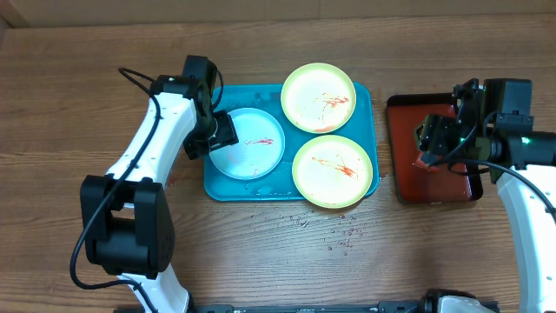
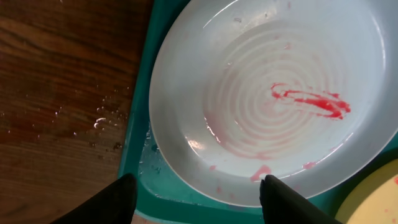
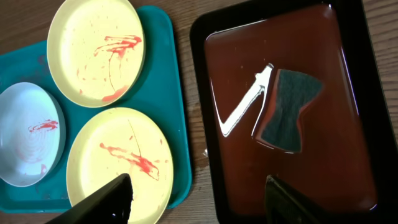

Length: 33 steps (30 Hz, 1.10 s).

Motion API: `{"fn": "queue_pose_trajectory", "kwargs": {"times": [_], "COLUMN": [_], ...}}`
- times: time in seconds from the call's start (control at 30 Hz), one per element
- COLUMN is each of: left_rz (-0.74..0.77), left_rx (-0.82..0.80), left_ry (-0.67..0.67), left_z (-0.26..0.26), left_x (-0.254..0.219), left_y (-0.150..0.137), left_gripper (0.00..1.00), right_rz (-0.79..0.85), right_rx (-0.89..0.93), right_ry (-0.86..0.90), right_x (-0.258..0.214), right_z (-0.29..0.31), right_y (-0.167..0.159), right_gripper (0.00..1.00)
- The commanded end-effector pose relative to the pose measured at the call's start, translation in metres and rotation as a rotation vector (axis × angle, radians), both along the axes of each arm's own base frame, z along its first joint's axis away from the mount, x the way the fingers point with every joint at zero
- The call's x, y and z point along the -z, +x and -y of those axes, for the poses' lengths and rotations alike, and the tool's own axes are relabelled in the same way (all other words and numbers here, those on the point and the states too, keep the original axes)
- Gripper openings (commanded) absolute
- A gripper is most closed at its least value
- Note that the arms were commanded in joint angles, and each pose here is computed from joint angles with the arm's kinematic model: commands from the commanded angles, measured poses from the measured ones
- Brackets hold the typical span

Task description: Clean dirty plates on tray and stack at the side

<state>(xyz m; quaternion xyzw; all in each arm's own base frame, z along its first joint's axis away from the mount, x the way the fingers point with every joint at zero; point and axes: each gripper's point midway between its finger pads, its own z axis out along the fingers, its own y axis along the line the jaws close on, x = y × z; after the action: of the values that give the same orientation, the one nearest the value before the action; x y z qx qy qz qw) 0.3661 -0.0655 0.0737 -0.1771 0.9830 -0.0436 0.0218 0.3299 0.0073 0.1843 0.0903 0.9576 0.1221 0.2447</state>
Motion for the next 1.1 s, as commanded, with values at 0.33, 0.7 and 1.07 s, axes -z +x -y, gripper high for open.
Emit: {"fn": "queue_pose_trajectory", "kwargs": {"times": [0.33,0.7,1.07], "left_rz": [-0.188,-0.166,0.023], "left_rx": [-0.083,-0.046,0.081], "left_ry": [0.05,0.066,0.112], "left_z": [-0.004,-0.002,-0.005], "left_x": [0.053,0.072,0.072], "left_y": [-0.015,-0.004,0.041], "left_gripper": [0.49,0.27,0.55], "right_rz": [0.032,0.031,0.021], "right_rx": [-0.002,-0.001,-0.001], "right_ry": [-0.003,-0.004,-0.004], "right_x": [-0.011,-0.011,-0.007], "right_z": [-0.001,-0.001,-0.001], "right_y": [0.005,0.004,0.003], "right_gripper": [0.68,0.67,0.67]}}
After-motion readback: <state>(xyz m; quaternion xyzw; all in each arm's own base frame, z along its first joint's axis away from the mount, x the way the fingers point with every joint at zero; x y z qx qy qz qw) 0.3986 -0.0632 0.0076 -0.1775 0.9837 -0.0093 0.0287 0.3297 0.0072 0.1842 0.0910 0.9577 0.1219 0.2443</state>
